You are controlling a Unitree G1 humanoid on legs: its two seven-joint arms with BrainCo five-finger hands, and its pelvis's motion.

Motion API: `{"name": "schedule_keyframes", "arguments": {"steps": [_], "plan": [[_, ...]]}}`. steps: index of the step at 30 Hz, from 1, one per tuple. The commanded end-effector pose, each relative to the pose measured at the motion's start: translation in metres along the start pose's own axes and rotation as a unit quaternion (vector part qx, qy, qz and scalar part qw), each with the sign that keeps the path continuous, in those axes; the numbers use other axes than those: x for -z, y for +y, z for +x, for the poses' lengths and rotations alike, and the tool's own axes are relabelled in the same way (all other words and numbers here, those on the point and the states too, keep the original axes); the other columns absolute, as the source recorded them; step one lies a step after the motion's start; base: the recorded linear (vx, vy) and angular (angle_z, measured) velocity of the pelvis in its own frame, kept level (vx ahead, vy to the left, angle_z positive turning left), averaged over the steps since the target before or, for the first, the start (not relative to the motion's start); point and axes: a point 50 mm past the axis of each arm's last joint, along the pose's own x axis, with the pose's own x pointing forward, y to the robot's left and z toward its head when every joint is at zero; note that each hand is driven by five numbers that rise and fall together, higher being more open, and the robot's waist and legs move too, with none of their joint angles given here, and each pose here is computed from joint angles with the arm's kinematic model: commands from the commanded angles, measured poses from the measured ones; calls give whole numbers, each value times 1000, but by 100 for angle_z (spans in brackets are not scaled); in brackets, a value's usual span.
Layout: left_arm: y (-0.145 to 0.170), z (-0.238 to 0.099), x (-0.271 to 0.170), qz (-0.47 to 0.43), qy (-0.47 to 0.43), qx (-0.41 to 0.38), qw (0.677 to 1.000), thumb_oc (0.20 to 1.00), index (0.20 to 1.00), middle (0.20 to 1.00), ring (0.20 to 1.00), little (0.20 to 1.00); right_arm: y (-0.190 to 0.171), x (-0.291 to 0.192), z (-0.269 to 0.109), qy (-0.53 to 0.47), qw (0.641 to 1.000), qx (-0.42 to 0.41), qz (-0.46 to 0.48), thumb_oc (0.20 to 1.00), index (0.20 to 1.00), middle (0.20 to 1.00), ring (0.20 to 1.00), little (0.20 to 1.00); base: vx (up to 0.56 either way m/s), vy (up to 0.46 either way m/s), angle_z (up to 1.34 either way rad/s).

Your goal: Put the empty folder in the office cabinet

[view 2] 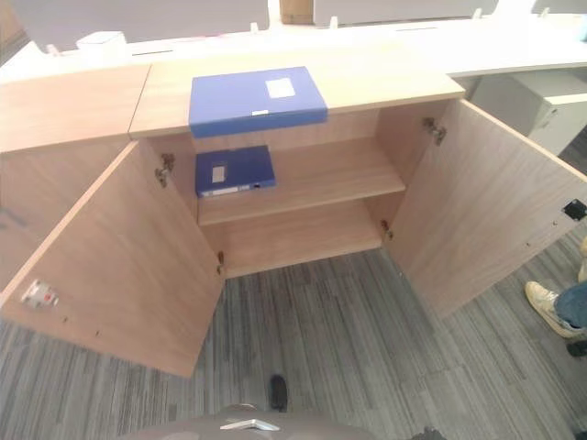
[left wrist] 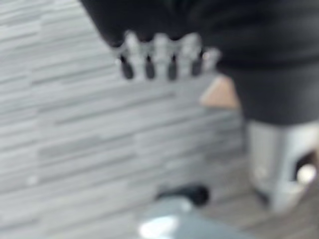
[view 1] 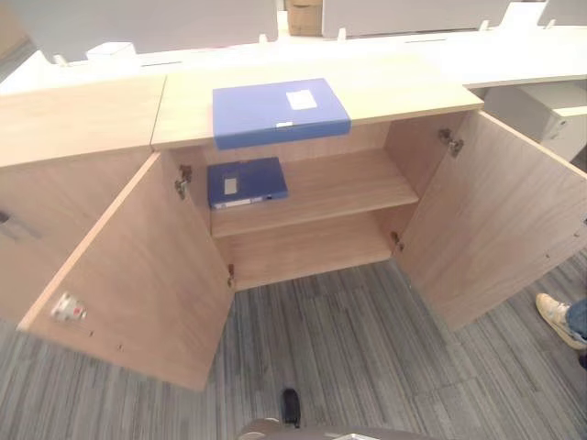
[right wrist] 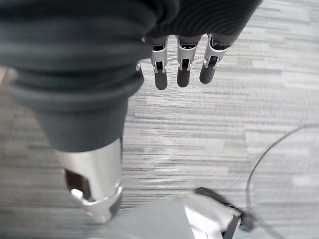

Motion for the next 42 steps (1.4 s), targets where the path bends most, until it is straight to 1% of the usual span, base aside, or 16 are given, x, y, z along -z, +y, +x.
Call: {"name": "schedule_keyframes", "arguments": {"steps": [1,5,6,9,10,14,17,24,31,33,36,37,38,39,40,42], "plan": [[9,-2,9,-4,18,-18,1000,1000,1000,1000,1000,1000,-33,-25,-1,-30,997,45,52,1000,1000,1000,1000,1000,292,99,35],[11,-1,0,5,0,-23,1000,1000,1000,1000,1000,1000,-33,-41,-2,-55,995,44,63,1000,1000,1000,1000,1000,173,-134,35],[12,0,-16,29,-24,-26,999,1000,1000,1000,1000,1000,-45,-39,-3,-55,996,64,42,1000,1000,1000,1000,1000,151,-142,62],[16,-1,-5,12,-5,-32,999,1000,1000,1000,1000,1000,-37,-32,-2,-37,995,51,72,1000,1000,1000,1000,1000,253,-199,48],[17,-2,5,10,10,-32,999,1000,1000,1000,1000,1000,-31,-23,-1,-23,997,39,55,1000,1000,1000,1000,1000,306,-250,28],[16,-3,13,14,22,-29,999,1000,1000,1000,1000,1000,-28,-13,-1,-11,998,36,42,1000,1000,1000,1000,1000,158,-154,8],[12,-3,17,19,28,-23,999,1000,1000,1000,1000,1000,-24,-13,-1,-17,998,31,43,1000,1000,1000,1000,1000,96,-80,21],[14,-4,23,22,41,-29,999,1000,1000,1000,1000,1000,-13,-23,0,-42,998,16,41,1000,1000,1000,1000,1000,70,-44,-10],[16,-4,16,14,25,-35,999,1000,1000,1000,1000,1000,-7,-24,0,-50,998,12,35,1000,1000,1000,1000,1000,23,-10,0],[15,-3,10,12,11,-36,999,1000,1000,1000,1000,1000,-7,-23,0,-51,998,15,32,1000,1000,1000,1000,1000,0,0,0],[12,-1,-16,5,-46,-39,998,1000,1000,1000,1000,1000,-8,-25,0,-59,998,21,26,1000,1000,1000,1000,1000,0,0,0],[12,-1,-16,5,-46,-39,998,1000,1000,1000,1000,1000,-8,-25,0,-59,998,21,26,1000,1000,1000,1000,1000,0,0,0],[8,0,-30,0,-75,-34,997,1000,1000,1000,1000,1000,-9,-25,-1,-62,998,23,22,1000,1000,1000,1000,1000,0,0,0],[-1,-3,-59,-13,-143,-17,990,1000,1000,1000,1000,1000,-10,-27,-1,-69,997,26,16,1000,1000,1000,1000,1000,0,0,0],[-1,-3,-59,-13,-142,-17,990,1000,1000,1000,1000,1000,-10,-26,-1,-69,997,26,16,1000,1000,1000,1000,1000,0,0,0],[-8,-12,-86,-37,-219,10,975,1000,1000,1000,1000,1000,-12,-27,-1,-76,997,29,15,1000,1000,1000,1000,1000,0,0,0]]}}
